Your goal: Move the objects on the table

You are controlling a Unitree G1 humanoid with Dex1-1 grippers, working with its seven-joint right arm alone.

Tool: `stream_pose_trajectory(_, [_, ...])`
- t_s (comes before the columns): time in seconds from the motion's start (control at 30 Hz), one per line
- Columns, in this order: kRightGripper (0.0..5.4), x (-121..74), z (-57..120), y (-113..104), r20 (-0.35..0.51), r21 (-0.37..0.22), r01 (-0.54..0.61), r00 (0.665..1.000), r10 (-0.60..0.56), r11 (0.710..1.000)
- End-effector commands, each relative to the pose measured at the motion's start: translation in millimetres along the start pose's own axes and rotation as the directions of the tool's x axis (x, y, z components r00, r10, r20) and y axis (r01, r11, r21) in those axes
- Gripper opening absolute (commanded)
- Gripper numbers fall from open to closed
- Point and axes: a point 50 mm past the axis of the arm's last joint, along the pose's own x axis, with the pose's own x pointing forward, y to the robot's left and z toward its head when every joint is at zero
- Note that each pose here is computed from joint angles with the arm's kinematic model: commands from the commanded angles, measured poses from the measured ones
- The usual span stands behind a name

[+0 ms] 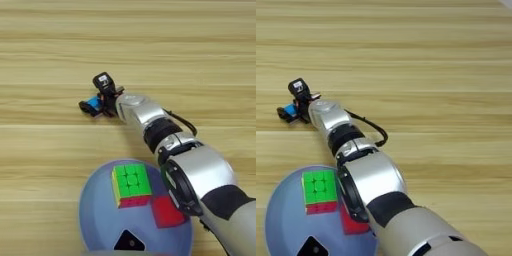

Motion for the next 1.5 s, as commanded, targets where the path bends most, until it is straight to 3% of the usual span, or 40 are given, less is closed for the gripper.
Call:
stream_pose_trajectory(0.03, [4.51,-2.0,34.7,-1,0.07,-0.068,-0.01,0.997,0.014,0.998])
stream_pose_trajectory(0.4, [4.51,-0.6,18.0,6,-0.027,-0.071,-0.111,0.994,0.109,0.991])
stream_pose_trajectory(0.57, [4.51,-5.3,7.5,7,-0.075,-0.119,-0.213,0.976,0.206,0.97])
stream_pose_trajectory(0.93, [4.51,-32.0,-12.5,17,-0.151,-0.255,-0.434,0.901,0.407,0.864])
stream_pose_trajectory(1.3, [4.51,-60.9,-26.2,32,-0.21,-0.293,-0.556,0.831,0.514,0.778])
stream_pose_trajectory(1.5, [4.51,-71.8,-28.2,38,-0.222,-0.284,-0.597,0.802,0.554,0.75])
